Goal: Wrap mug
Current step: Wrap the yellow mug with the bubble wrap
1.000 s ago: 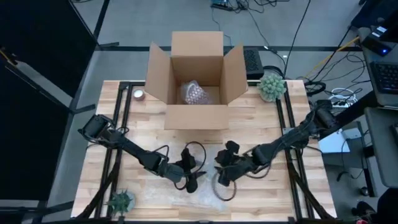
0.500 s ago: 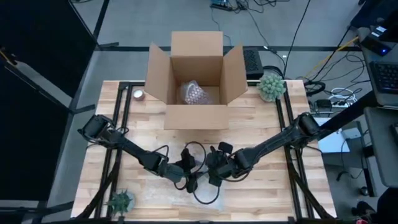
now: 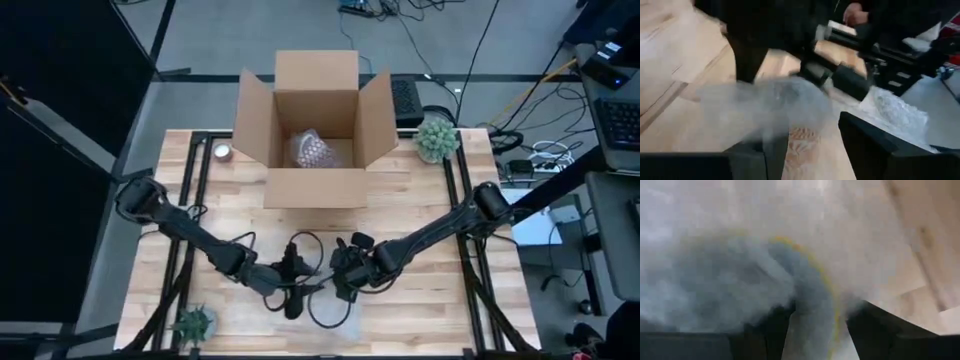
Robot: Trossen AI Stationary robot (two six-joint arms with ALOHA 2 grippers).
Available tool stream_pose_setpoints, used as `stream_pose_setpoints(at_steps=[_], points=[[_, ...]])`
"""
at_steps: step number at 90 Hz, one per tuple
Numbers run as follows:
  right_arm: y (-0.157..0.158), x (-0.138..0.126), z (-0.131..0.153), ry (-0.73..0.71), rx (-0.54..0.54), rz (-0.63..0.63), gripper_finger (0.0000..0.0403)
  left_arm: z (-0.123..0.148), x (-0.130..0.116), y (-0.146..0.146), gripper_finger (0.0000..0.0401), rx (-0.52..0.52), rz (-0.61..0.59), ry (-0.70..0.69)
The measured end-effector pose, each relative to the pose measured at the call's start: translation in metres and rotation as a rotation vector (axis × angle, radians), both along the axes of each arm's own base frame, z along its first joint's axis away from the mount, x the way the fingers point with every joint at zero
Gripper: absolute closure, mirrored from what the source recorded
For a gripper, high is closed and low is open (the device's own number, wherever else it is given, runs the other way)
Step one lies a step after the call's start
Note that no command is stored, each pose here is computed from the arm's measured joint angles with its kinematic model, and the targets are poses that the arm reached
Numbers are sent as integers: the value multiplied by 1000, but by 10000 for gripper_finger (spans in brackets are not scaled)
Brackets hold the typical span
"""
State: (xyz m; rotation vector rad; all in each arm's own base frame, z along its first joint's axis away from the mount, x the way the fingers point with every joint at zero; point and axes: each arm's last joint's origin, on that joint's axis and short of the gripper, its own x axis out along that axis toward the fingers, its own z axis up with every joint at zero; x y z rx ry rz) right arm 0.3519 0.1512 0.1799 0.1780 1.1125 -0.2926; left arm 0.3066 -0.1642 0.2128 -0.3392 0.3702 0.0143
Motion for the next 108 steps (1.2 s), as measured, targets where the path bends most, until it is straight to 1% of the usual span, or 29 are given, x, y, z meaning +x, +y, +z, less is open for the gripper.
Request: stream_pose_setpoints(at_steps=[13,27,34,50,55,65,70,90,108], points=[[0,1,1,-16,-6,0,232,4,1,4,237,46,12,-17],[0,3,1,-37,-15,2,232,-10,5,4,237,67,20,23],[1,3,2,-39,-18,7,232,-12,5,2,237,70,13,31],[2,3,2,-42,-30,27,232,0,-7,-7,237,63,-34,28],[2,3,3,-43,-31,29,232,0,-13,-10,237,56,-40,60],[2,3,3,-44,-35,35,232,-10,-23,-15,237,45,-42,166],[2,3,3,-44,-36,37,232,-16,-24,-19,237,44,-42,192],[4,2,4,-47,-33,44,232,-46,-14,-23,237,67,-53,255],[5,2,4,-45,-35,52,232,-70,-1,-22,237,53,-40,248]])
